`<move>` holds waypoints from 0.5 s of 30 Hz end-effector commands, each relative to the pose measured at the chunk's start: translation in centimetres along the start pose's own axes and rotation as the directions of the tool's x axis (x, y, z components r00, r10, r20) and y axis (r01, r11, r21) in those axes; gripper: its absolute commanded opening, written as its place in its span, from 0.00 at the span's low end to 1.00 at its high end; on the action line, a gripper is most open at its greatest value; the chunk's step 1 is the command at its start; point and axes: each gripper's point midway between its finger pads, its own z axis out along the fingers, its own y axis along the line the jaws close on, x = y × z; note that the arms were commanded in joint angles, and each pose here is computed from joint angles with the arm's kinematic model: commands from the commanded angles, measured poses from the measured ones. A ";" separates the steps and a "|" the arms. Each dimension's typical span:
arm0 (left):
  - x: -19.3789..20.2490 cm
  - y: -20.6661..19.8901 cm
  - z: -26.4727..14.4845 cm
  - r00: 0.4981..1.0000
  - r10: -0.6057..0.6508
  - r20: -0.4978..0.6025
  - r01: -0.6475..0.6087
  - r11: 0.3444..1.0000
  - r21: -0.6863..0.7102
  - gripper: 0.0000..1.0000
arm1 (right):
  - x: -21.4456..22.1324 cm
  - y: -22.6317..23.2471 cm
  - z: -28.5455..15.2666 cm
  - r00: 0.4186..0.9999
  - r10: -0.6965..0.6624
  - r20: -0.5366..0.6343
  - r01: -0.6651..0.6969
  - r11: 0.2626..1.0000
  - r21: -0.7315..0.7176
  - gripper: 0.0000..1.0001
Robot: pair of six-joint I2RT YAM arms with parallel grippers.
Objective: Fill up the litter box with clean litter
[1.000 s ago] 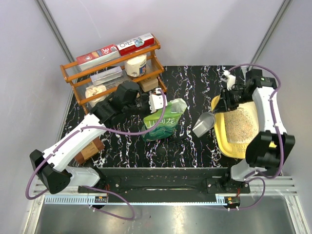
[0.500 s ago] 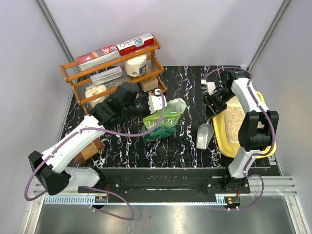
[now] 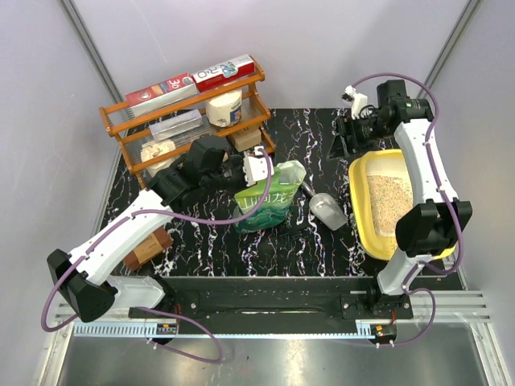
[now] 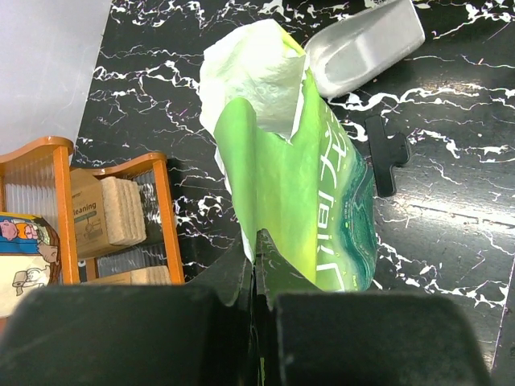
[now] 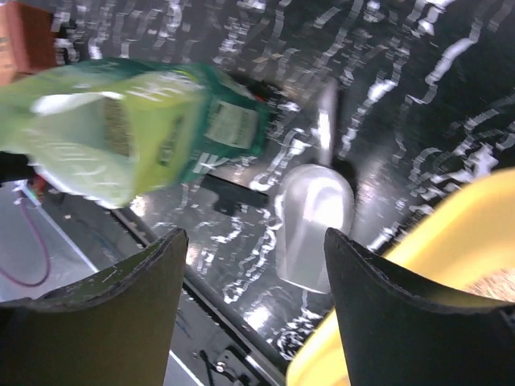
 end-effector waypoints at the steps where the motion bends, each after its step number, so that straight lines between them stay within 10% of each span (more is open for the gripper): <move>1: -0.4 0.8 -1.1 1.000 0.012 0.013 -0.011 0.999 -0.041 0.00 | -1.8 6.5 -0.4 0.999 0.000 0.051 0.009 0.985 -0.171 0.74; 15: -0.1 1.1 -1.1 1.000 0.013 0.006 -0.012 0.999 -0.045 0.00 | -0.3 9.6 6.0 0.996 -0.007 -0.092 -0.004 0.992 -0.123 0.59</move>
